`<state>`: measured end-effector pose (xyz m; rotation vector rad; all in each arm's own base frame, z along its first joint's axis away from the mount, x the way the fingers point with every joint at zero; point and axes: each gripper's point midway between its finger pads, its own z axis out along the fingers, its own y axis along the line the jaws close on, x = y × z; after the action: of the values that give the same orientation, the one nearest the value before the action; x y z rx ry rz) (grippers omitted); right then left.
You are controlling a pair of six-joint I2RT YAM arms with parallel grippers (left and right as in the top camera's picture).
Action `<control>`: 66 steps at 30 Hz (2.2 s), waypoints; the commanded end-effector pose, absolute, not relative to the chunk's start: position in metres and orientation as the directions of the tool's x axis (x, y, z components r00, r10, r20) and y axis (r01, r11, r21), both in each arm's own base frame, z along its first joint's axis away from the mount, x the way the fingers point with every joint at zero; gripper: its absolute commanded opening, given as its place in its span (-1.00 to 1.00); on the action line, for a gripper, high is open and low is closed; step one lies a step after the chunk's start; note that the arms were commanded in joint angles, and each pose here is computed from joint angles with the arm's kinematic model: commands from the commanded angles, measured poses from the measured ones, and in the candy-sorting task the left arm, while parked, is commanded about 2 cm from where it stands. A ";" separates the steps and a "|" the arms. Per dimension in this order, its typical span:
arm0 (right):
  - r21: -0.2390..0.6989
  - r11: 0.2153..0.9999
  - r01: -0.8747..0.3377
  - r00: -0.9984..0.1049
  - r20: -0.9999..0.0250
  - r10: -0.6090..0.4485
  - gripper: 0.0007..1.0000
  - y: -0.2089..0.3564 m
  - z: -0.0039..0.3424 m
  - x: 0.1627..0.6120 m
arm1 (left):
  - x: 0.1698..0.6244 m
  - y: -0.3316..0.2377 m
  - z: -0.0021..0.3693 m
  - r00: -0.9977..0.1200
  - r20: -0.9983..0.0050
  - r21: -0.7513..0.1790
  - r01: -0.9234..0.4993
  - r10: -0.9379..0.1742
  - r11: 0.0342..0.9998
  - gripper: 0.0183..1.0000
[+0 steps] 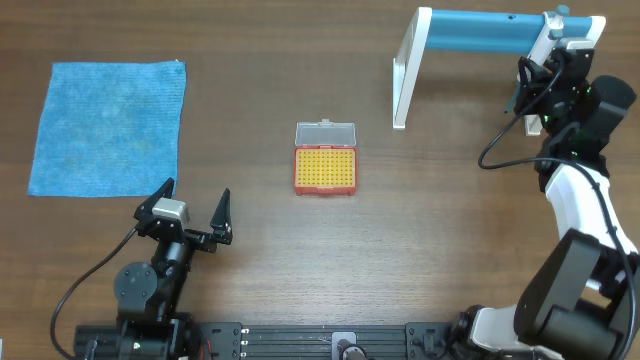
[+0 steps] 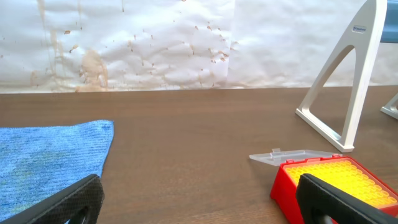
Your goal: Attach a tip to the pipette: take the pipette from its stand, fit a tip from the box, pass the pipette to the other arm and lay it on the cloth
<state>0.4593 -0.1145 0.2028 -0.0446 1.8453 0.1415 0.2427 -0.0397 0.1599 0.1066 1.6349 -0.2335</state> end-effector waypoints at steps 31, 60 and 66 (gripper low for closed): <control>-0.084 0.370 -0.925 0.114 -0.992 0.060 -0.84 0.196 0.369 0.303 | 0.242 -0.041 0.159 -0.080 -0.995 -0.081 0.213 -0.066 0.974 1.00; -0.057 0.303 -0.951 0.044 -0.998 -0.050 -0.84 0.247 0.201 0.327 | 0.242 -0.041 0.159 -0.080 -0.995 -0.081 0.213 -0.066 0.974 0.99; -0.094 0.334 -0.938 0.074 -0.995 -0.073 -0.84 0.245 0.192 0.332 | 0.242 -0.041 0.159 -0.080 -0.995 -0.081 0.213 -0.066 0.974 0.99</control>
<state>0.3264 0.2471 0.1998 -1.0283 1.3419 0.9226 0.2427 -0.0397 0.1599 0.1066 1.6349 -0.2335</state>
